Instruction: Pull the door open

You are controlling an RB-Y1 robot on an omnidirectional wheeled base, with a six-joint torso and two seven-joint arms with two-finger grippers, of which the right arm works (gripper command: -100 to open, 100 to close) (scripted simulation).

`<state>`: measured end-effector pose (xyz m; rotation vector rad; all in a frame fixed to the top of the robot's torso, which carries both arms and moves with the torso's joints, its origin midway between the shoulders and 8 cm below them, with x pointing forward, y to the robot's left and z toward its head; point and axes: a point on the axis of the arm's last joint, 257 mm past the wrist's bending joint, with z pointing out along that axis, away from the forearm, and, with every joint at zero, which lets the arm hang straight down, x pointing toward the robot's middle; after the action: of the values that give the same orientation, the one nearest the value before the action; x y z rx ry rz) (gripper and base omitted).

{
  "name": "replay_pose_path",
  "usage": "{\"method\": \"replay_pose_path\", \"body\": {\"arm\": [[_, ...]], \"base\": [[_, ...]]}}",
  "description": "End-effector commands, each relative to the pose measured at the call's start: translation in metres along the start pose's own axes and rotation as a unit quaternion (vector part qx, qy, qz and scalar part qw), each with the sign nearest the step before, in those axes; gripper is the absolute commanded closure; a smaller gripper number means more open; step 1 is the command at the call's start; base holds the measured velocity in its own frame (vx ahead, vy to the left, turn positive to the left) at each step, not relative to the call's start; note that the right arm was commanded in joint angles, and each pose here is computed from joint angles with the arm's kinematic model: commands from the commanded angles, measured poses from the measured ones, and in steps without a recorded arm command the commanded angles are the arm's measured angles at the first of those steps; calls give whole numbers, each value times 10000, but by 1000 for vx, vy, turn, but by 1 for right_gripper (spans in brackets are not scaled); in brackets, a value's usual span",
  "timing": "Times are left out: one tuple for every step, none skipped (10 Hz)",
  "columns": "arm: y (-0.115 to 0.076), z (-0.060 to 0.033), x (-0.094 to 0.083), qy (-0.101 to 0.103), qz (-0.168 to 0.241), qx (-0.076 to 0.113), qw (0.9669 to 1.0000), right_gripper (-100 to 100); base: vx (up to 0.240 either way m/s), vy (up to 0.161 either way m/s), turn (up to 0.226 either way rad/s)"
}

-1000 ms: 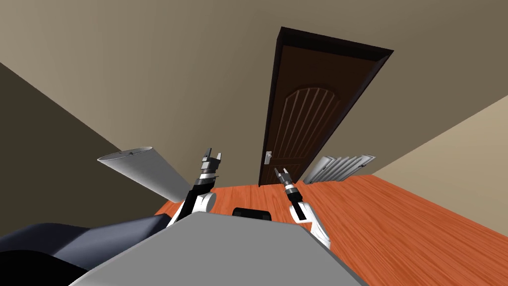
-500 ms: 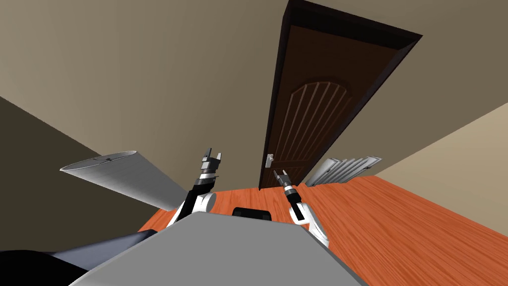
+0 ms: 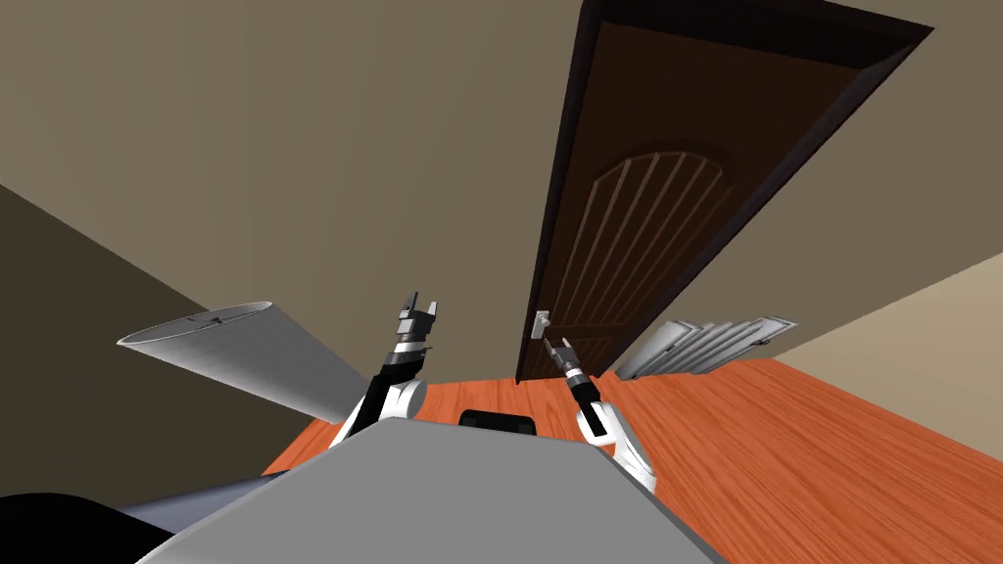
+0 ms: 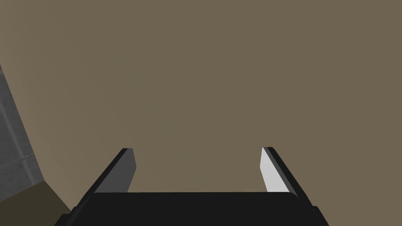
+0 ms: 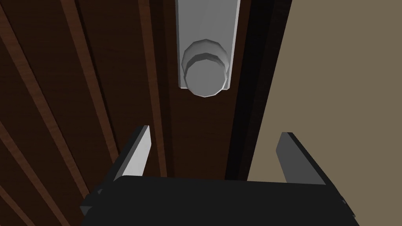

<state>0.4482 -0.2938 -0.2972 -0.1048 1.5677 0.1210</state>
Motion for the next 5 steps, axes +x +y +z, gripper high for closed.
{"method": "replay_pose_path", "body": {"arm": [[-189,-27,0,2,-10,93,10000,-100],[-265,-40,2,4,-10,133,9999,-100],[-341,-53,3,4,-9,174,9998,-100],[-415,-67,2,3,-9,215,9998,-100],[-554,-92,-2,-1,-7,291,9996,-100]], "base": [[169,143,115],[146,117,108],[136,74,71],[109,38,72],[130,40,122]]}}
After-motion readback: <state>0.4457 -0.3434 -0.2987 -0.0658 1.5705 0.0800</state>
